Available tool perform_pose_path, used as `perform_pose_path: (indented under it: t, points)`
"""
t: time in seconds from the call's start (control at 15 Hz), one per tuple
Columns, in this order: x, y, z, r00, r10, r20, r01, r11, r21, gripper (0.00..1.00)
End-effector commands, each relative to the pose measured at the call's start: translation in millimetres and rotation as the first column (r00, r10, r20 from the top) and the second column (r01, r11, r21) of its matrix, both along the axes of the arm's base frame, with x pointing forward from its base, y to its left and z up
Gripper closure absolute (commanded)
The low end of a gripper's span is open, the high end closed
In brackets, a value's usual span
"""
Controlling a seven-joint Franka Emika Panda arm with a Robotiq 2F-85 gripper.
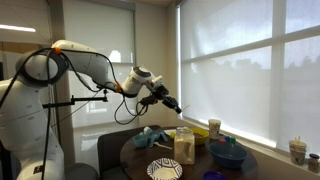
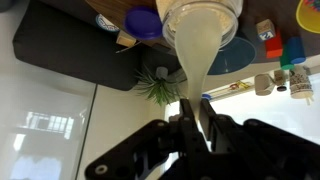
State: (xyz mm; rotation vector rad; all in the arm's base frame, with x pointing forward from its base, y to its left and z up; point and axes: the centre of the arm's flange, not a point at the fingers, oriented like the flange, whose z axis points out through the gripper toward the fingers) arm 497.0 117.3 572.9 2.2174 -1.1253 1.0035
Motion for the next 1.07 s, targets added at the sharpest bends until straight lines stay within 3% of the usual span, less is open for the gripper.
perform_pose_path:
  t: [0.0, 0.07, 0.13, 0.33, 0.67, 1.0]
  points:
    - [0, 1, 0, 1.0, 0.003, -0.001, -0.003, 1.0, 0.004, 0.87]
    - [0, 1, 0, 1.0, 0.005, -0.001, -0.005, 1.0, 0.005, 0.87]
    - [0, 1, 0, 1.0, 0.005, -0.002, -0.005, 1.0, 0.006, 0.97]
    - [4, 22, -7, 0.995, 0.095, 0.035, -0.099, 0.984, 0.148, 0.97]
    - [2, 63, -23, 0.962, 0.263, 0.069, -0.271, 0.899, 0.343, 0.97]
    - [-5, 85, -70, 0.906, 0.412, -0.096, -0.323, 0.821, 0.47, 0.97]
